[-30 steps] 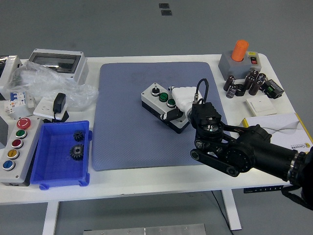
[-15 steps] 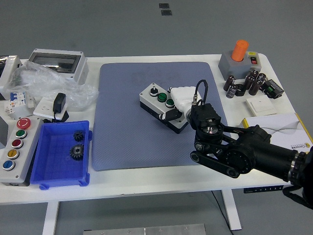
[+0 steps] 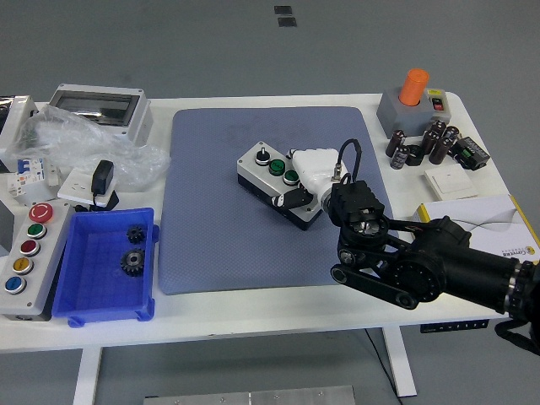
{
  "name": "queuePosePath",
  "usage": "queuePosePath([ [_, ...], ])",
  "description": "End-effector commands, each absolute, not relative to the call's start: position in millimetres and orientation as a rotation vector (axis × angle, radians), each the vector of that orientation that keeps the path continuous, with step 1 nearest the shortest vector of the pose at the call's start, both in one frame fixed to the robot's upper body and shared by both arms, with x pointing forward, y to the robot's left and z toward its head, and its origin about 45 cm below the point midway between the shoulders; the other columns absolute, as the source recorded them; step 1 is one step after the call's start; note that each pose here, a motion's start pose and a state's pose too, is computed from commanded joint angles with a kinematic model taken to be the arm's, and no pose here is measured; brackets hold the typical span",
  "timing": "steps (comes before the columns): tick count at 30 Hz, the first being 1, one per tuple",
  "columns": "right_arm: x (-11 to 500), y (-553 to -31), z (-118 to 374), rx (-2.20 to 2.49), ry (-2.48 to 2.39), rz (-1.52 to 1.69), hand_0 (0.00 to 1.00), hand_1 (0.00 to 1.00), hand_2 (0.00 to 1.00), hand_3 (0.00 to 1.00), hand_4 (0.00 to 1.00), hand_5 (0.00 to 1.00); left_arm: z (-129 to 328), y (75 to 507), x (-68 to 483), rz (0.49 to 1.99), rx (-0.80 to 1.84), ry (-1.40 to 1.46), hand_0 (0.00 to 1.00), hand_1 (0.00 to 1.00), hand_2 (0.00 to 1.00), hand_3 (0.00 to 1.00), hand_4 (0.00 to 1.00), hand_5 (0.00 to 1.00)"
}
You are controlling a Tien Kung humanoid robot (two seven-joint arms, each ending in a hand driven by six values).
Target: Pick up the button,place it on the desk,press the button,press the button
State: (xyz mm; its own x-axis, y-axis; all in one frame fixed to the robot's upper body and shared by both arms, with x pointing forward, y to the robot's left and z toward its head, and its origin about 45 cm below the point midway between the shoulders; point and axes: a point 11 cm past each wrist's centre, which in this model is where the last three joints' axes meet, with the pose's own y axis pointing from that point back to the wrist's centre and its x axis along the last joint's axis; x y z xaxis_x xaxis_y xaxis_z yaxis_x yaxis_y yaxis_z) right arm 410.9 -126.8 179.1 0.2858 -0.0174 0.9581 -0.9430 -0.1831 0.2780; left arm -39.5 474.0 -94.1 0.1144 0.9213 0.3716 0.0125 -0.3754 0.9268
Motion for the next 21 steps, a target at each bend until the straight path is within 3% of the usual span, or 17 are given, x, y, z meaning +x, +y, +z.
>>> queuePosePath([
  [5, 405, -116, 185, 1.576, -0.906, 1.212, 0.187, 0.381, 0.359, 0.366, 0.337, 0.002, -94, 474, -39, 1.381, 1.561, 0.943, 0.596, 0.654, 0.605, 0.63, 0.751, 0.329],
  [6, 404, -114, 187, 1.591, -0.897, 1.237, 0.213, 0.387, 0.344, 0.346, 0.283, 0.002, -94, 474, -39, 1.381, 1.561, 0.943, 0.595, 0.654, 0.605, 0.631, 0.75, 0.327],
  [12, 394, -99, 195, 1.666, -0.795, 1.435, 0.237, 0.392, 0.336, 0.337, 0.25, 0.002, -94, 475, -38, 1.381, 1.562, 0.941, 0.595, 0.654, 0.605, 0.631, 0.75, 0.33],
  [21, 412, -82, 222, 1.597, -0.588, 1.723, 0.269, 0.412, 0.347, 0.338, 0.271, 0.002, -93, 476, -37, 1.382, 1.562, 0.936, 0.595, 0.655, 0.606, 0.631, 0.753, 0.334],
])
